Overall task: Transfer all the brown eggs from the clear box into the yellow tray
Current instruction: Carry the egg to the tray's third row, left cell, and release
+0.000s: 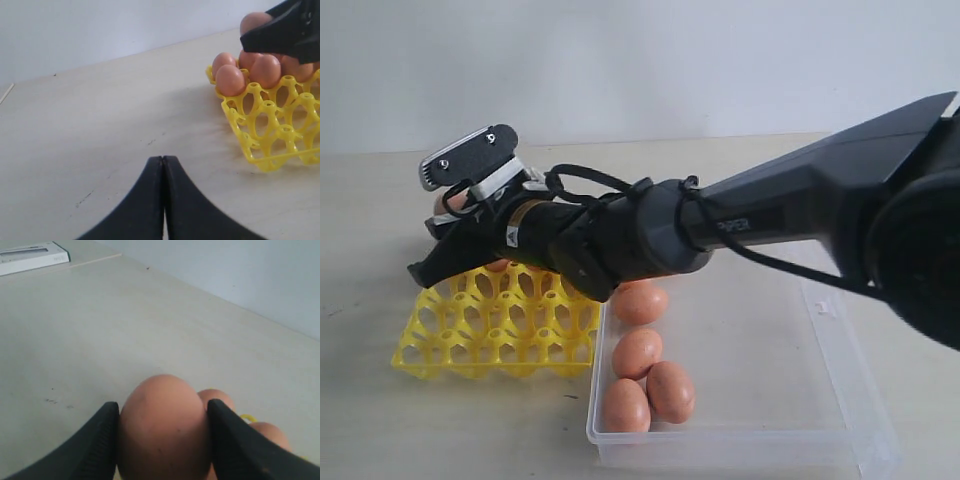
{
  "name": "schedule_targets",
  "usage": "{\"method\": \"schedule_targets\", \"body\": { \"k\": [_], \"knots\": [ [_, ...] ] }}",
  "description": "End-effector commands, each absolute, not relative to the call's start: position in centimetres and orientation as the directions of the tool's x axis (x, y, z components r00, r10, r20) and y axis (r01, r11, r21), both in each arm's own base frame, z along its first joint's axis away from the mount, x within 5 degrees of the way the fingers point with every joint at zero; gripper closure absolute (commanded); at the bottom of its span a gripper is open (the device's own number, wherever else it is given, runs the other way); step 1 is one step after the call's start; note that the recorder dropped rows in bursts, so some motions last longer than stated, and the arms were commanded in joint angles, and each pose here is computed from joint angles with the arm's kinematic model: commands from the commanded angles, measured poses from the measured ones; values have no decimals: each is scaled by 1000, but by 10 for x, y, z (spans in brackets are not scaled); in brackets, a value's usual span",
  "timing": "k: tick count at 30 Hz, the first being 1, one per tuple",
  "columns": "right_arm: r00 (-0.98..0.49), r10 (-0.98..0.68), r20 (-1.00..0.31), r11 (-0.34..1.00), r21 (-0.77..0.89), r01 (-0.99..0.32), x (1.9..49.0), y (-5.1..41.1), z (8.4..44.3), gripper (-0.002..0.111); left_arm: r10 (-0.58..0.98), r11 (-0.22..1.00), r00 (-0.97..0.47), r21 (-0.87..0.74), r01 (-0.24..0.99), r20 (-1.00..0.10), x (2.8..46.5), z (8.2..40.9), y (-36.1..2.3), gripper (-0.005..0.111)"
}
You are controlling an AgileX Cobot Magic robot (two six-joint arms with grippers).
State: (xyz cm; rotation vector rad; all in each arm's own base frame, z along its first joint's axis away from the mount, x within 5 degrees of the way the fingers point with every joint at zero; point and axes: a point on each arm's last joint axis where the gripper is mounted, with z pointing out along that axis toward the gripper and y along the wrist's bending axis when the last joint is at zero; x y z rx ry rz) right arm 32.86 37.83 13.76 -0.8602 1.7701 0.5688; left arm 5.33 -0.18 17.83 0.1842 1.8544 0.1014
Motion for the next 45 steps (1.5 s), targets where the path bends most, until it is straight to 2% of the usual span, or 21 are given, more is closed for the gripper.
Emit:
{"method": "schedule_targets", "body": {
  "k": [1, 14, 17, 24, 26, 30, 35, 38, 40, 43, 45],
  "knots": [
    [-209, -296, -932, 614, -18, -789, 327, 394, 130, 108, 171, 985, -264, 158, 69, -949, 53, 181, -2, 107],
    [-289, -350, -891, 606, 20, -795, 315, 406, 110, 106, 171, 985, -264, 158, 69, -949, 53, 181, -2, 107],
    [-289, -346, -893, 607, 22, -795, 315, 406, 110, 95, 171, 985, -264, 158, 69, -949, 53, 181, -2, 107],
    [-297, -341, -892, 612, 29, -790, 315, 406, 110, 52, 171, 985, -264, 158, 69, -949, 53, 181, -2, 107],
    [-298, -342, -891, 612, 29, -790, 315, 406, 110, 47, 171, 985, -264, 158, 69, -949, 53, 181, -2, 107],
    [-304, -351, -886, 613, 28, -789, 315, 405, 113, 46, 171, 985, -264, 158, 69, -949, 53, 181, -2, 107],
    [-310, -412, -857, 609, -6, -793, 311, 399, 147, 46, 171, 985, -264, 158, 69, -949, 53, 181, -2, 107],
    [-400, -551, -732, 628, -49, -776, 300, 367, 205, 46, 171, 985, -264, 158, 69, -949, 53, 181, -2, 107],
    [-444, -630, -637, 638, -98, -764, 294, 344, 231, 49, 171, 985, -264, 158, 69, -949, 53, 181, -2, 107],
    [-567, -620, -542, 732, -140, -667, 286, 303, 253, 50, 171, 985, -264, 158, 69, -949, 53, 181, -2, 107],
    [-670, -545, -504, 814, -128, -566, 276, 267, 255, 50, 171, 985, -264, 158, 69, -949, 53, 181, -2, 107]
  ]
}}
